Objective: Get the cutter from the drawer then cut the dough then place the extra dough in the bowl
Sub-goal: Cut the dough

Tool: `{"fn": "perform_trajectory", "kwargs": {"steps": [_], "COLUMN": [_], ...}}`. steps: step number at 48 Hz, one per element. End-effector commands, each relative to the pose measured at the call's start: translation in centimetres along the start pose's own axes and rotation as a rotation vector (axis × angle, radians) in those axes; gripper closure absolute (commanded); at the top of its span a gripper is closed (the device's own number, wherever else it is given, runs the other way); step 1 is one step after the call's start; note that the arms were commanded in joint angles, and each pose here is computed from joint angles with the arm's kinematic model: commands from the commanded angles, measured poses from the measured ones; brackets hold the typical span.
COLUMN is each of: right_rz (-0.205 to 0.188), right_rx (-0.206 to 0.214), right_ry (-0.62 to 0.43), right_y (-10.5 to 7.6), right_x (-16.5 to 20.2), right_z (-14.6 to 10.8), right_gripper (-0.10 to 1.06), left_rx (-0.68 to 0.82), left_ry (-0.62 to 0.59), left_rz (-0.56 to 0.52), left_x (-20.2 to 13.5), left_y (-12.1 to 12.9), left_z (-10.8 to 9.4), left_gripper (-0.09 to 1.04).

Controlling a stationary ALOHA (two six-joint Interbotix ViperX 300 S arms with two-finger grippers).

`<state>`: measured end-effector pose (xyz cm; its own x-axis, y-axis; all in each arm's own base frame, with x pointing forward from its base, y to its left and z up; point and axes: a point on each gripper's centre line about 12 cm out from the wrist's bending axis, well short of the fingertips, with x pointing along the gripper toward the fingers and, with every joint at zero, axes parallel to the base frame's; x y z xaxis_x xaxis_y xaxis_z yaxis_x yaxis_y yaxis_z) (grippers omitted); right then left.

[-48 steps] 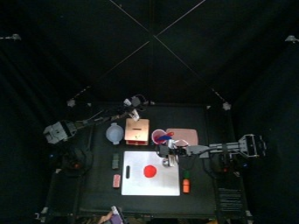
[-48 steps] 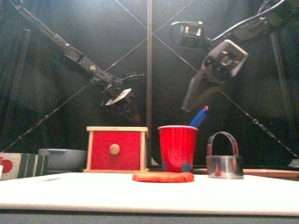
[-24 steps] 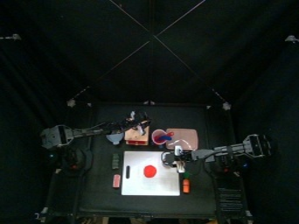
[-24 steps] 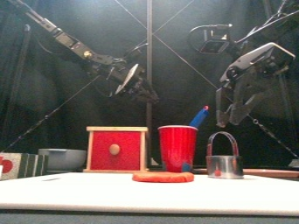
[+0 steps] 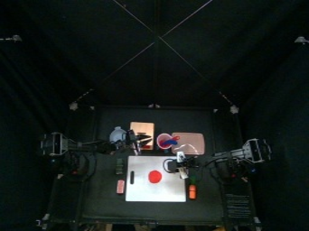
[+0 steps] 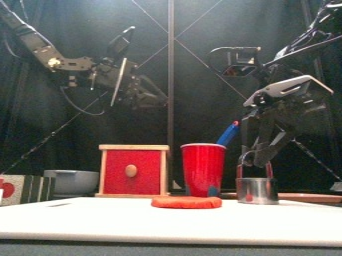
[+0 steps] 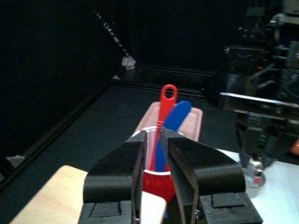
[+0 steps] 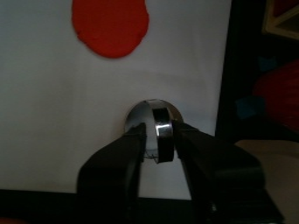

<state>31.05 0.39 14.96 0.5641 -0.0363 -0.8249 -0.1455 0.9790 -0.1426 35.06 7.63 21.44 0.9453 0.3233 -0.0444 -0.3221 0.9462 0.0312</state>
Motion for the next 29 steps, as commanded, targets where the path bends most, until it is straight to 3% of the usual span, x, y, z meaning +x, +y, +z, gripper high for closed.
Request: {"fn": "perform_trajectory", "kwargs": {"steps": [1, 7, 19, 29], "right_rz": [-0.008, -0.016, -0.014, 0.018], "right_rx": [-0.007, -0.014, 0.009, 0.111], "right_ry": [-0.039, -0.046, -0.099, -0.137], "right_y": [-0.3, -0.4, -0.4, -0.3], "right_x": [-0.7, -1.2, -2.4, -1.9], "right_z": [1.0, 1.5, 5.3, 8.2], "right_gripper": [0.43, 0.54, 0.55, 0.55], "left_rx": [-0.004, -0.022, -0.036, -0.036], "left_ry": [-0.056, -0.043, -0.018, -0.011], "left_rz": [-0.014, -0.018, -0.035, -0.074], "left_x": [-1.1, -1.5, -2.1, -2.5], "left_y": [-0.9, -1.4, -2.4, -3.7], "left_z": [0.3, -0.1, -0.9, -1.0], "left_gripper": [0.32, 0.32, 0.32, 0.32]}}
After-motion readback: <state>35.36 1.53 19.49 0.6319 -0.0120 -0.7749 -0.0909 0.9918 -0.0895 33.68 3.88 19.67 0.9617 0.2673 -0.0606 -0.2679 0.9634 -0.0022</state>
